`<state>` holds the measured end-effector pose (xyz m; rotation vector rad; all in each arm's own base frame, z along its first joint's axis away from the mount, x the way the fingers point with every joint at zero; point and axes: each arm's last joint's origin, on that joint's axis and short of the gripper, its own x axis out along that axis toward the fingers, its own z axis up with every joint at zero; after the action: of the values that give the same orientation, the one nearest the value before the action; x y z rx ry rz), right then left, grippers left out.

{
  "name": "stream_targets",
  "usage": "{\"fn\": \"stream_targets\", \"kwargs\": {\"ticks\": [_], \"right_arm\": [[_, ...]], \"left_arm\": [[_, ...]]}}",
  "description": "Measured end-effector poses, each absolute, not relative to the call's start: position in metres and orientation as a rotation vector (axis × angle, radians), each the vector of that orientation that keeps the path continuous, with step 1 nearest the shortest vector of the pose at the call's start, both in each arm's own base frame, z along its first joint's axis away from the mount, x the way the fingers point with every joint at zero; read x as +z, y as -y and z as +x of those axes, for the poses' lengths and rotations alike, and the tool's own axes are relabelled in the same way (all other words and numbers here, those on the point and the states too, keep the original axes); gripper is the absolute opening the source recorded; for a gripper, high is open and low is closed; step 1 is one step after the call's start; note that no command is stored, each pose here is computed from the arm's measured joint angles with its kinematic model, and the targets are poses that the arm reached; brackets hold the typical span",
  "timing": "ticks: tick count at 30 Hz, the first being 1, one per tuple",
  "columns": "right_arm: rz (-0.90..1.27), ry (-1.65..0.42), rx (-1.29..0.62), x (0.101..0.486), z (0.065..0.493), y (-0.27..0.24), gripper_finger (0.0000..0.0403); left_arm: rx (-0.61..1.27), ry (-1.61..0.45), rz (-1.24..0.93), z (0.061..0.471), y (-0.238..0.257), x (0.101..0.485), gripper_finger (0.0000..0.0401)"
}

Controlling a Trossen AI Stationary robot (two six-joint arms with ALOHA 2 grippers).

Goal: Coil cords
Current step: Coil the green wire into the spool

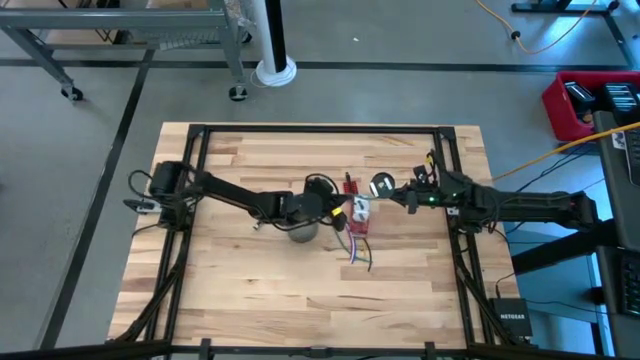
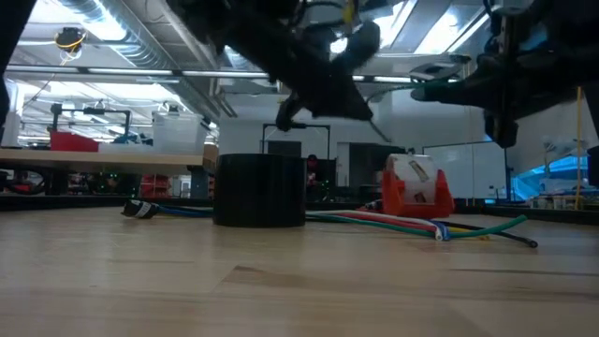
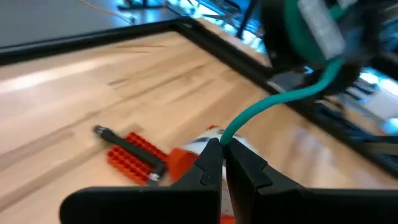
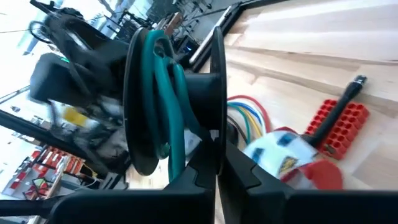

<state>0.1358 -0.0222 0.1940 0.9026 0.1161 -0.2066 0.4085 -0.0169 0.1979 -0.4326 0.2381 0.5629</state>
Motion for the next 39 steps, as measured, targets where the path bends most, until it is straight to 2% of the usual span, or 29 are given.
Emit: {"fn": "stream_targets", "kwargs": {"ticks": [7,13,30,39], "right_arm": [[0.897,-0.065,-0.19,0.194,0.136,0.022,0.0003],[0.896,-0.091,-0.182,0.191,0.136,0.022,0.0003],[0.881,-0.172,-0.167,0.185,0.136,0.021,0.0003],[0.881,-0.17,-0.161,0.185,0.136,0.021,0.0003]], "left_arm": [[0.483,-0.295,-0.482,0.402,0.026,0.206,0.0],[0.56,-0.418,-0.506,0.396,0.018,0.194,0.0],[0.628,-0.553,-0.464,0.387,-0.019,0.188,0.0],[0.656,-0.573,-0.392,0.371,-0.033,0.212,0.0]]}}
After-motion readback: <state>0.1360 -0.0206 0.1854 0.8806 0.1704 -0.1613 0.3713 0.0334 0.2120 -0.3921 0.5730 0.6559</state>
